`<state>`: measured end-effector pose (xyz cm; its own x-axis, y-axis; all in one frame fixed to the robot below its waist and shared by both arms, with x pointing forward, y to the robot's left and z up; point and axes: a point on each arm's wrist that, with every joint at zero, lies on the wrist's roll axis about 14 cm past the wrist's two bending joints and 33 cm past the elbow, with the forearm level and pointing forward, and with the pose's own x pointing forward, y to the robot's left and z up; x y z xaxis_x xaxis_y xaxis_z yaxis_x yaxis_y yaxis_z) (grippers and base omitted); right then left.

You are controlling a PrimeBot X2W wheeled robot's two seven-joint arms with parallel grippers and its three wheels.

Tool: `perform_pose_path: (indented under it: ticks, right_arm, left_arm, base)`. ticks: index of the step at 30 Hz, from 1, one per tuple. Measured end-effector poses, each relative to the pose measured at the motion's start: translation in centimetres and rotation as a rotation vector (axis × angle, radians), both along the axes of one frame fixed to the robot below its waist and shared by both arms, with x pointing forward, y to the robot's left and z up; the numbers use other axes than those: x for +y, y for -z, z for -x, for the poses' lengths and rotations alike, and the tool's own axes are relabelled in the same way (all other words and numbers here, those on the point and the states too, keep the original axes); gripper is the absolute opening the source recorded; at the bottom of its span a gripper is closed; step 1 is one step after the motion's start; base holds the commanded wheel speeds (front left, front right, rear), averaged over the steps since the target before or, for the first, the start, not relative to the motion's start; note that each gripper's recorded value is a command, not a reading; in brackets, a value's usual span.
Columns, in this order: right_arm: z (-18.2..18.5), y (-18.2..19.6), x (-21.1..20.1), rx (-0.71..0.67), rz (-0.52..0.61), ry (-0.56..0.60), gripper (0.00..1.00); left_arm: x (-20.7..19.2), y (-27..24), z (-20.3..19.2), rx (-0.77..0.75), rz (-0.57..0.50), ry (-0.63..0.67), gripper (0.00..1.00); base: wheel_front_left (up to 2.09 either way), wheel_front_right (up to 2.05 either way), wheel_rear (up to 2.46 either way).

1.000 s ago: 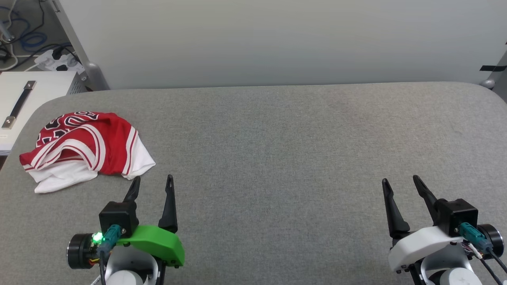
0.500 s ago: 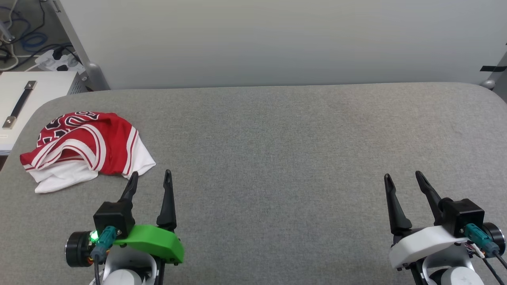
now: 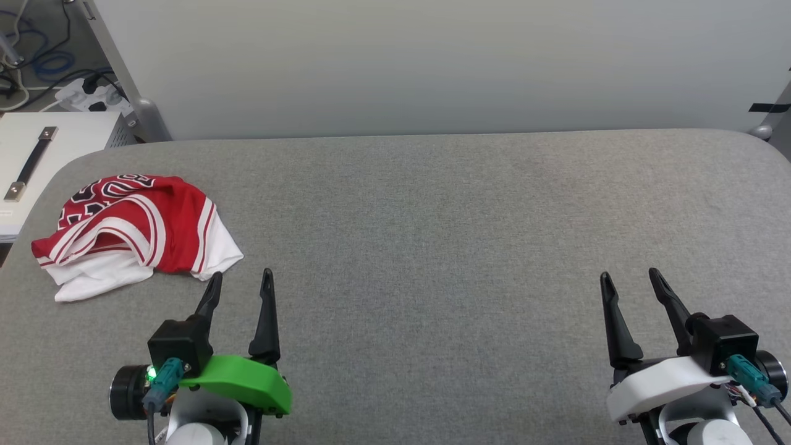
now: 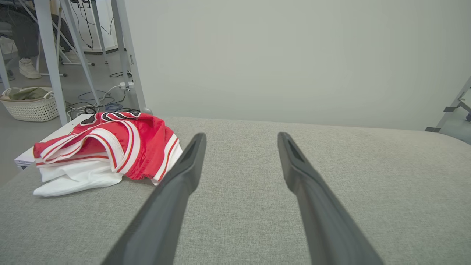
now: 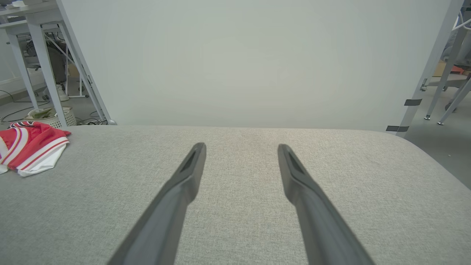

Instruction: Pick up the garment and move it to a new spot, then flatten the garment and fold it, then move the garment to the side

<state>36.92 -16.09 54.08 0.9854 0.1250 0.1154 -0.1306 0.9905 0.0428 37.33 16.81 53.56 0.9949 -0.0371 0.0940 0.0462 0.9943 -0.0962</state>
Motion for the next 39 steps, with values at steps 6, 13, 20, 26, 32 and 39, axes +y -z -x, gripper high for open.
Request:
perform_pose_path:
  ticks: [6,13,20,26,32,39]
  right_arm:
    - [0.1,-0.3,0.1,-0.017,-0.010,-0.003,1.00]
    - [0.2,0.2,0.0,-0.010,-0.016,-0.001,1.00]
    - [0.3,0.8,0.0,0.001,-0.025,0.000,1.00]
    - [0.3,0.8,0.0,-0.005,-0.032,0.000,1.00]
    - [0.2,0.9,0.1,-0.009,-0.043,0.000,1.00]
    - [0.1,1.0,0.3,-0.012,-0.057,-0.006,1.00]
  left_arm:
    - [0.0,-0.3,0.0,-0.019,0.014,0.000,1.00]
    - [-0.4,0.5,0.1,-0.002,0.031,0.015,1.00]
    - [-0.6,1.7,0.5,0.029,0.063,0.019,1.00]
    - [-0.8,2.3,0.6,0.041,0.075,0.027,1.00]
    - [-0.8,2.5,0.6,0.038,0.089,0.027,1.00]
    - [-0.7,2.6,0.8,0.036,0.102,0.024,1.00]
  base:
    - [0.00,0.00,0.00]
    - [0.00,0.00,0.00]
    - [0.00,0.00,0.00]
    - [0.00,0.00,0.00]
    - [0.00,0.00,0.00]
    - [0.00,0.00,0.00]
